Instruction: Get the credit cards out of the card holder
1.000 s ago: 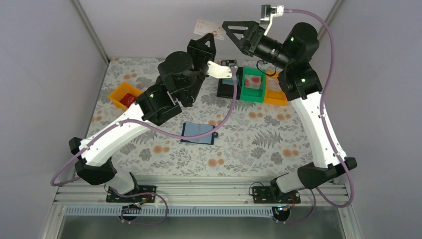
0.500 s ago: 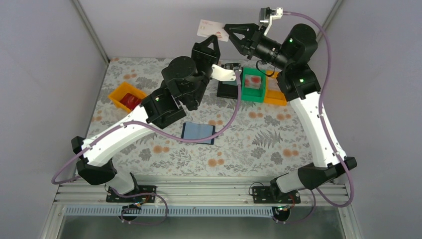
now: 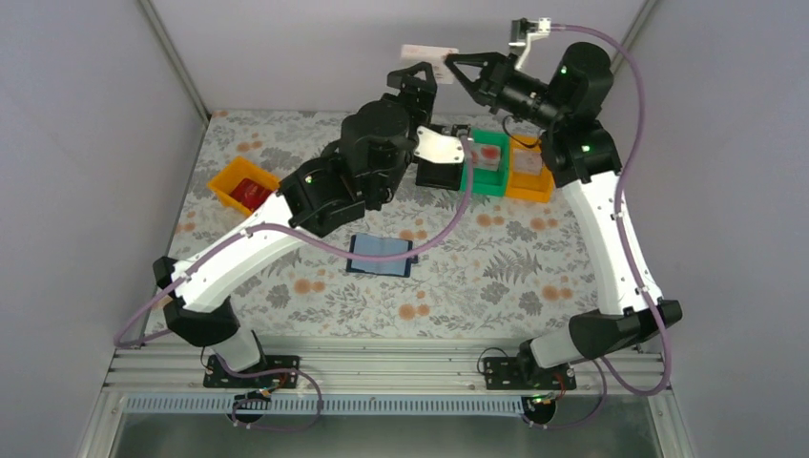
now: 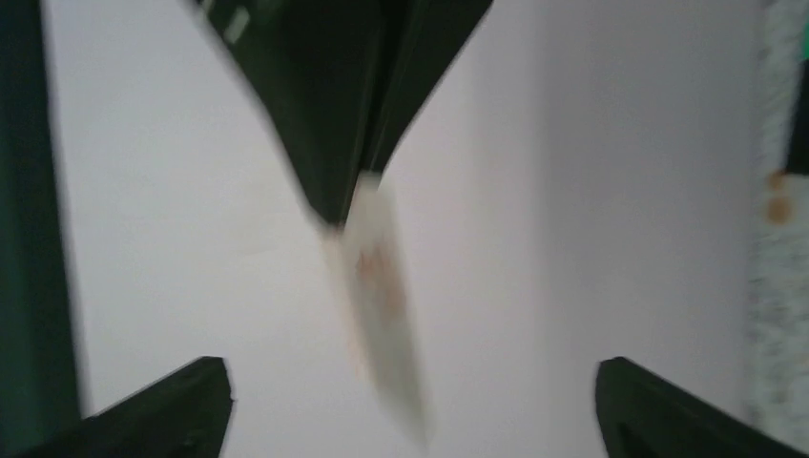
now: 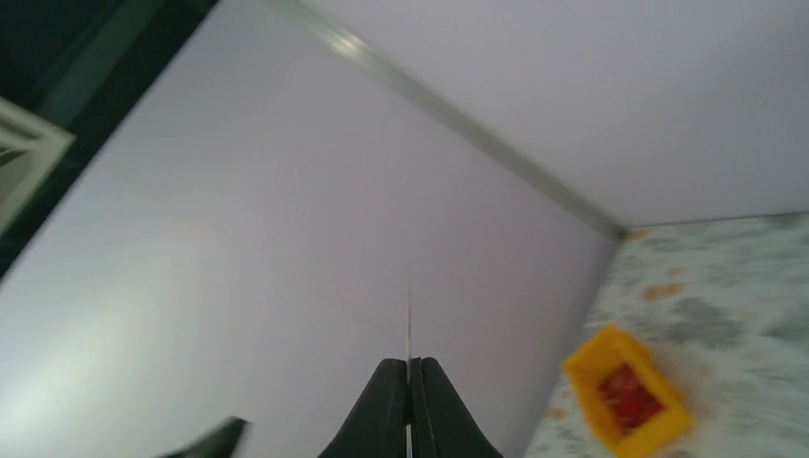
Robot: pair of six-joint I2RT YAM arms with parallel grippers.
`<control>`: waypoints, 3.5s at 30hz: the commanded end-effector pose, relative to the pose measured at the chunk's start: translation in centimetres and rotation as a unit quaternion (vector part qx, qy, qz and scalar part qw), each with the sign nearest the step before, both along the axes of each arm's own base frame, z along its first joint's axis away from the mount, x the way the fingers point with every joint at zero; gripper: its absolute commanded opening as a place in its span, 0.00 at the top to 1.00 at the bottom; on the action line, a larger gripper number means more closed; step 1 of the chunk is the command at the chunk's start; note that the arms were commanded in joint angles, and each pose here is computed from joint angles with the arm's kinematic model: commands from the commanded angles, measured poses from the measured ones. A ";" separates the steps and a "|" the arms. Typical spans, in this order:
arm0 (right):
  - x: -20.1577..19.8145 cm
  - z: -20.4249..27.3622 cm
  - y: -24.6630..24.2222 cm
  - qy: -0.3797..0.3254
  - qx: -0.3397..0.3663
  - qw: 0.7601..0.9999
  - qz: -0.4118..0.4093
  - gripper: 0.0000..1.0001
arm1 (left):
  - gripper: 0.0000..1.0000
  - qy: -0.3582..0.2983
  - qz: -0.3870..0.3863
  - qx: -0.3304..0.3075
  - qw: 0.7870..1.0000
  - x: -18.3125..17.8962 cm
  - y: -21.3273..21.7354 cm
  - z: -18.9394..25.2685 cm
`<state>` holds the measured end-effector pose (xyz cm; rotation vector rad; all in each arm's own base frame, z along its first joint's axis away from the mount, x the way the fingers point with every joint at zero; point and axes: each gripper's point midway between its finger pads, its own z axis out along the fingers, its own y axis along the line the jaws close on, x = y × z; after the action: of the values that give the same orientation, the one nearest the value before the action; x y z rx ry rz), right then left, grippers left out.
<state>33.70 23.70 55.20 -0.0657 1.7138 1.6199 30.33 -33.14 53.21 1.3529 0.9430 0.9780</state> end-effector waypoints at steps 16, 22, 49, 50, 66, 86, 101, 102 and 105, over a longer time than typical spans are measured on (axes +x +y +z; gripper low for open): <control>11.1 -31.5 -22.3 0.127 -0.365 0.888 -0.250 0.96 | 0.00 0.462 0.159 -0.245 0.837 6.1 15.8 -24.2; 12.9 -34.2 -28.3 0.143 -0.377 0.865 -0.298 0.96 | 0.00 0.501 0.164 -0.263 0.808 6.0 16.7 -26.9; 20.4 -39.1 -32.0 0.120 -0.372 0.891 -0.231 0.96 | 0.00 0.576 0.221 -0.241 0.749 7.0 18.5 -35.0; 20.4 -39.7 -31.7 0.124 -0.369 0.895 -0.218 0.96 | 0.00 0.578 0.221 -0.240 0.748 7.1 18.5 -35.1; 23.6 -42.1 -31.2 0.162 -0.328 0.917 -0.161 0.96 | 0.00 0.586 0.230 -0.237 0.740 7.5 18.4 -36.2; 26.2 -41.6 -32.8 0.165 -0.336 0.906 -0.197 0.40 | 0.00 0.588 0.234 -0.235 0.738 7.6 18.5 -36.5; 26.4 -36.4 -29.4 0.122 -0.258 0.933 -0.221 0.17 | 0.00 0.610 0.225 -0.251 0.717 6.5 17.7 -37.0; 25.9 -34.8 -28.0 0.106 -0.220 0.949 -0.200 0.17 | 0.00 0.617 0.220 -0.250 0.713 6.0 17.5 -37.4; 24.4 -31.5 -26.4 0.067 -0.173 0.963 -0.195 0.18 | 0.00 0.637 0.211 -0.247 0.699 4.7 17.1 -38.5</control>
<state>58.93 -5.95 14.12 0.3401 2.2114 0.8449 36.93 -15.26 15.35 1.2313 2.4199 -0.0389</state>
